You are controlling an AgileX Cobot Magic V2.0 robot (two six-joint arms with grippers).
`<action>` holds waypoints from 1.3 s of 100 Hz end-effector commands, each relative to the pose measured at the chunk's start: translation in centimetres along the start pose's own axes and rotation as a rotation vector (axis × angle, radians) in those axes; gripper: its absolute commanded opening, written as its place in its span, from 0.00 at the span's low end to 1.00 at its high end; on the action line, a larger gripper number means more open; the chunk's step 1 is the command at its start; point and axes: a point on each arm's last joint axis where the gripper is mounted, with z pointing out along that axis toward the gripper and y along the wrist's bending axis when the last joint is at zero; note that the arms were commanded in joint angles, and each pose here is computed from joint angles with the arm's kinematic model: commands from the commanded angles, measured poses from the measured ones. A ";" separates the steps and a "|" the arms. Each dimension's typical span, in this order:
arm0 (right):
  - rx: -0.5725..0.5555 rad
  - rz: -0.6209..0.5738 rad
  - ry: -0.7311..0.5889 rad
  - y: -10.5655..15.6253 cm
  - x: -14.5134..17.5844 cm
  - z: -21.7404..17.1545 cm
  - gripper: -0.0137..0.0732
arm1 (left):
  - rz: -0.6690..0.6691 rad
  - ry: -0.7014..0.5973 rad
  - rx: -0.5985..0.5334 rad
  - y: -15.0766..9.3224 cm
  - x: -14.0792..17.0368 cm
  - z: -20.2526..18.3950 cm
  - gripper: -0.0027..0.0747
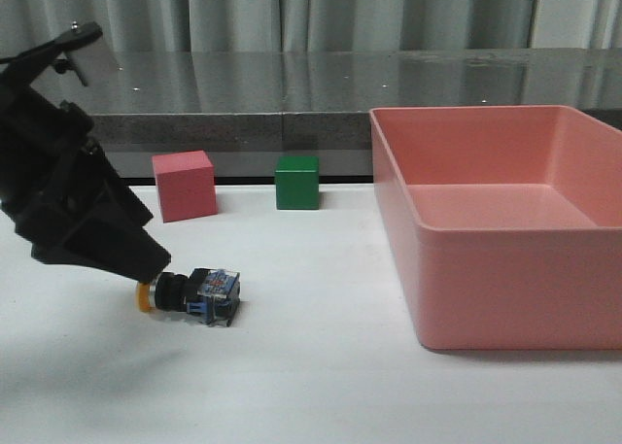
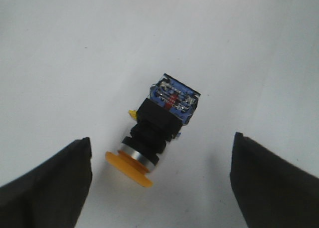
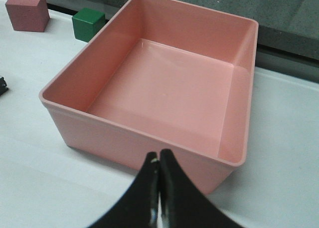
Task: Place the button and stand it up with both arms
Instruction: 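Reach the left gripper down and grasp the button by its yellow cap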
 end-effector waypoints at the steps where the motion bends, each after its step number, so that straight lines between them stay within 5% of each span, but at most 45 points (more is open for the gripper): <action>1: 0.031 0.012 -0.092 -0.3 -1.5 -0.3 0.07 | 0.011 -0.090 -0.022 0.3 -1.6 -0.6 0.74; 29: 0.030 0.013 -0.092 -0.3 -1.5 -0.3 0.07 | -0.042 -0.122 -0.043 0.6 -1.7 -0.3 0.74; 54: 0.026 0.016 -0.088 -0.3 -1.4 -0.3 0.07 | 0.274 -0.184 0.044 0.4 -1.2 0.6 0.74; 85: 0.019 0.027 -0.089 -0.2 -1.4 -0.3 0.07 | 0.248 -0.308 0.107 2.2 1.5 0.4 0.74; 130: 0.019 0.027 -0.089 -0.2 -1.4 -0.3 0.07 | 0.157 -0.343 0.053 3.4 2.5 2.0 0.74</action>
